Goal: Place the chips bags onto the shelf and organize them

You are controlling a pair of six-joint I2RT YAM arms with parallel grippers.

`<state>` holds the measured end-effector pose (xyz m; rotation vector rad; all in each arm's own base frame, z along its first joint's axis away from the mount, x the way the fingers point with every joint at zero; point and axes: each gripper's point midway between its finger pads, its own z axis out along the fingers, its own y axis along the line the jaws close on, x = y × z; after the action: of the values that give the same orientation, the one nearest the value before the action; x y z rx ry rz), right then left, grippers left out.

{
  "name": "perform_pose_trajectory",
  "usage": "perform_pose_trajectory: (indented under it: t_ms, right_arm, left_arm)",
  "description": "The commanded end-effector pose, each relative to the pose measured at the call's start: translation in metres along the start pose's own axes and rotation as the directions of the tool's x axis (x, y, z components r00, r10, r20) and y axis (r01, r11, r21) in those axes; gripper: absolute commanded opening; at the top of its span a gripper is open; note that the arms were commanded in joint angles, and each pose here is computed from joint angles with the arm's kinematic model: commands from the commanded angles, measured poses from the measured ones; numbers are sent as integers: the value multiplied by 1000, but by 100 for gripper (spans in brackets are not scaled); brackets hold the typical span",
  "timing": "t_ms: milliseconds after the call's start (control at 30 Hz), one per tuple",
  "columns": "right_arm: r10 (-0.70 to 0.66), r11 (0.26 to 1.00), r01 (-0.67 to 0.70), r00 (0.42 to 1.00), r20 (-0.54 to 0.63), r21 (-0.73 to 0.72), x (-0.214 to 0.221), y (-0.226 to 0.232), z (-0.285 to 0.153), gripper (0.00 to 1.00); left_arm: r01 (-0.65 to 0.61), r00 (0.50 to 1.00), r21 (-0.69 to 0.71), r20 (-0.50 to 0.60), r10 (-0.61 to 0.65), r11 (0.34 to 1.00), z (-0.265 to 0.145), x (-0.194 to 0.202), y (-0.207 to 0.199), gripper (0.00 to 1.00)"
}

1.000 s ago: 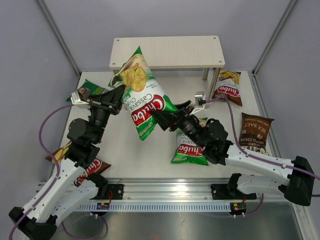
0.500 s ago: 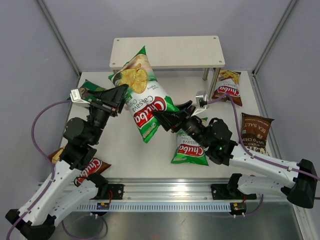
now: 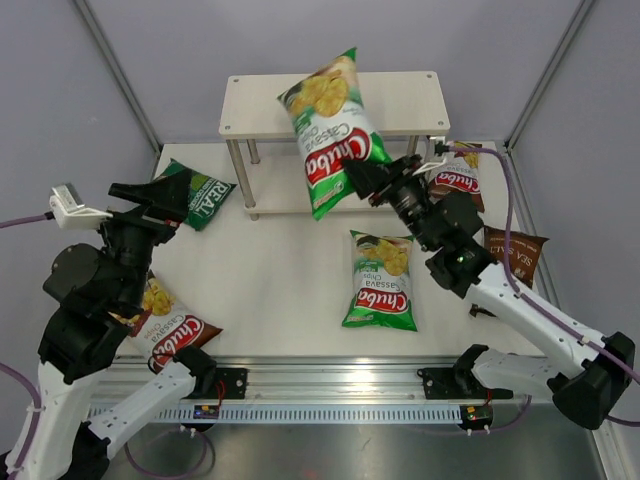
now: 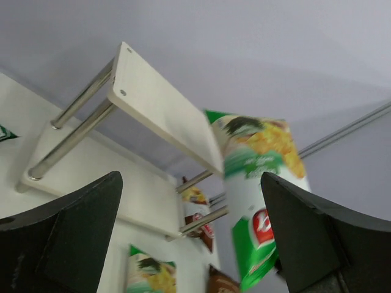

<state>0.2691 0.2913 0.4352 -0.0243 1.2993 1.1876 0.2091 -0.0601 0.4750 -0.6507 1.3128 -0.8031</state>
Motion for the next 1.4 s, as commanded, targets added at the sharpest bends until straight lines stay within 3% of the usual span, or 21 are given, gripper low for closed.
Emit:
perform_pose_trajectory:
  t_ms: [0,133,267,400,567,733,933,1000,1100,1200,1367]
  right_arm:
    - [53,999,-53,990,130,-3,-76,4,14,16]
    - [24,983,-67,971,240,174,-130,-54,12,16]
    - [126,960,-184,958,259,212,-158,-107,16,17]
    - [171,937,-231,958,231,261,-153,-155,31,17]
    - [258,915,-306,945,203,262,-144,-166,43,22]
    - [359,824,-414,910,209,387,-122,-199,39,45]
    - [360,710,-457,889,282,536,-118,-224,19,56]
    - [359,672,-459,888,286,581,-114,-229,11,67]
    - [341,638,-488,872,350,596,-119,-233,-2,73]
    - [337,599,-524,851,403,605,-120,-232,-15,72]
    - [326,563,-576,814,481,593,-125,-229,-27,48]
  left_arm:
    - [-259,957,-36,-143,252,965,2,23,17,99]
    - [-408,857,42,-326,399,912,-7,63,35,99]
    - [-446,788,127,-414,456,886,-22,88,48,99]
    - [-477,761,128,-435,482,869,-32,95,67,99]
    - [-517,722,132,-464,513,846,-35,104,82,99]
    - [-520,703,140,-490,515,843,-37,117,92,99]
    - [-531,696,132,-495,520,837,-38,120,100,99]
    - [-535,692,129,-500,520,835,-39,121,102,99]
    - [-537,688,128,-506,521,834,-38,123,104,99]
    - [-535,687,125,-513,516,836,-39,125,106,99]
    - [-527,688,124,-519,507,841,-40,127,106,99]
